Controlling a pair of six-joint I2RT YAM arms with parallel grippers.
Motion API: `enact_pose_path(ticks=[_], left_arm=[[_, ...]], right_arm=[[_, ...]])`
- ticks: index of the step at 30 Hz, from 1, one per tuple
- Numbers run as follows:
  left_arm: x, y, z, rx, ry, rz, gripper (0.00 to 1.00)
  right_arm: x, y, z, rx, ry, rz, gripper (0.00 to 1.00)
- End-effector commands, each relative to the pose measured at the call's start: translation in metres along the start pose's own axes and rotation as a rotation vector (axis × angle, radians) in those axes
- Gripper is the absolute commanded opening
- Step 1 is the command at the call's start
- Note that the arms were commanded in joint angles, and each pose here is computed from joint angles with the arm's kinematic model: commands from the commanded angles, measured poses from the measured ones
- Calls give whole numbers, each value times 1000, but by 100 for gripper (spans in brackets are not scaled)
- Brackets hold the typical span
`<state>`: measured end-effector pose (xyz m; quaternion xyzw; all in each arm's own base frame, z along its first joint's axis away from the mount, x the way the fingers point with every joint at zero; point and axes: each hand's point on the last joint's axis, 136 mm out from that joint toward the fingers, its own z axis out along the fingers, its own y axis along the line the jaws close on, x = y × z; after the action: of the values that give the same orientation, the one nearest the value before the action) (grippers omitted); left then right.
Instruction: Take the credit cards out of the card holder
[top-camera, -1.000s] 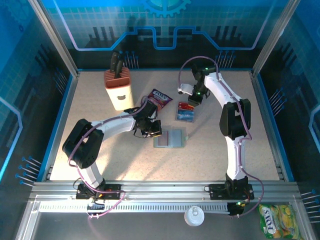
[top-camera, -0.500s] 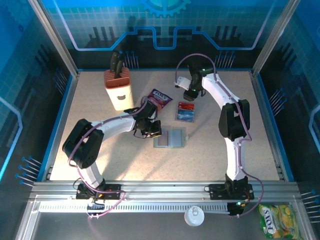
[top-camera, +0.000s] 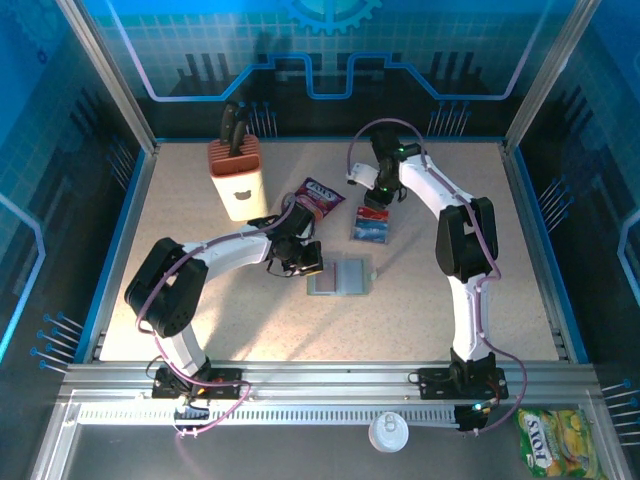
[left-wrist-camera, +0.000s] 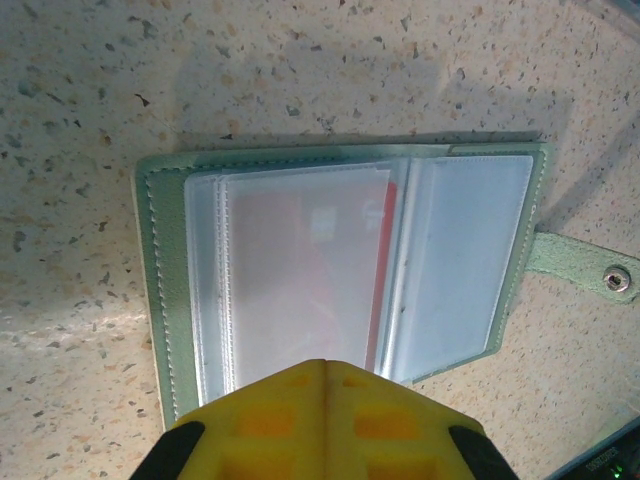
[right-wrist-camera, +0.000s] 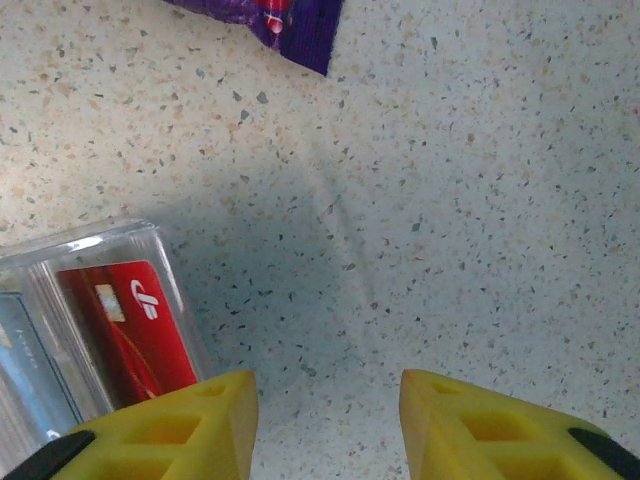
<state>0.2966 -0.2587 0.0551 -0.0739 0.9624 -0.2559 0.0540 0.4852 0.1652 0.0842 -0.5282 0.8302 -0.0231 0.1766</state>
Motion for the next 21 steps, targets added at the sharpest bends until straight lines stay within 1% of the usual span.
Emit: enact_pose_path(ticks=[1, 7, 12, 16, 21], left_arm=[[1, 6, 2, -8, 5, -19, 4], [0, 3, 1, -2, 0, -13, 4], [-1, 2, -1, 2, -5, -11, 4], [-1, 3, -1, -3, -7, -7, 4], [-1, 5, -2, -5, -17, -6, 6]], right_arm=[[-2, 12, 0, -16, 3, 1, 44], [-14, 2, -23, 43, -33, -2, 44], [-26, 3, -46, 68, -77, -1, 45], [-33, 11, -64, 68, -111, 32, 44], [-42, 34, -83, 15, -179, 149, 44]])
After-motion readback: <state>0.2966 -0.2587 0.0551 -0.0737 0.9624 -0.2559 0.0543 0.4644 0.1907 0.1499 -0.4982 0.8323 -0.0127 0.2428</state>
